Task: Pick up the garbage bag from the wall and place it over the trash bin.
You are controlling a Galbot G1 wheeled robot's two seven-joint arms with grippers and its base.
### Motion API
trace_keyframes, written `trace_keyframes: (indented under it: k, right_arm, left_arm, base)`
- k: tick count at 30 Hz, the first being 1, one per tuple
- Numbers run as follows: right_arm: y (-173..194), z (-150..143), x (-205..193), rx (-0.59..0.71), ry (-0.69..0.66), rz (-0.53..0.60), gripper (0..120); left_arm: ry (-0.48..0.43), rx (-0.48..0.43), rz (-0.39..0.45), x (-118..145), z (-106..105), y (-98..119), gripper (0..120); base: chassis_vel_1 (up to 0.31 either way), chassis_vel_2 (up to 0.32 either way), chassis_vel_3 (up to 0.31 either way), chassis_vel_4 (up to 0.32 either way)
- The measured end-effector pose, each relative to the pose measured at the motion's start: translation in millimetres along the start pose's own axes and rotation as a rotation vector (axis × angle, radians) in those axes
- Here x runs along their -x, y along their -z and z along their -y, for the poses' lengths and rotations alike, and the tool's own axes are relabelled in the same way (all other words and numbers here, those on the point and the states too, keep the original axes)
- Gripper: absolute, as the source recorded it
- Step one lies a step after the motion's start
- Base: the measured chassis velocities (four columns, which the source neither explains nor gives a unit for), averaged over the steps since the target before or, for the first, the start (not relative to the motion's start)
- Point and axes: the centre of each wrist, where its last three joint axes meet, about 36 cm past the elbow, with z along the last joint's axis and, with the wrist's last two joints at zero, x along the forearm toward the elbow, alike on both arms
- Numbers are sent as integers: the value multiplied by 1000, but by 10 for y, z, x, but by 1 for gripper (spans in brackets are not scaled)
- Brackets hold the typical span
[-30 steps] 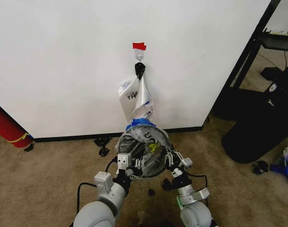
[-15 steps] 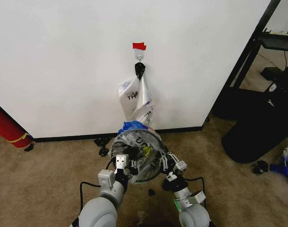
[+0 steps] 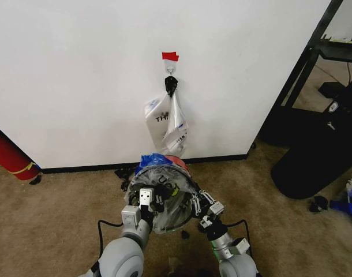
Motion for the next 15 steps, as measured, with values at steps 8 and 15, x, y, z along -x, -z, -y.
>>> trace_keyframes:
  k: [8, 15]
  right_arm:
    - [-43, 7, -17, 5, 8, -5, 1]
    - [-30, -31, -28, 26, 34, 0, 1]
  left_arm:
    - [-73, -37, -1, -18, 70, 37, 0]
    - [-54, -44, -17, 131, 45, -46, 0]
  base:
    - [0, 0, 0, 0]
    - [0, 0, 0, 0]
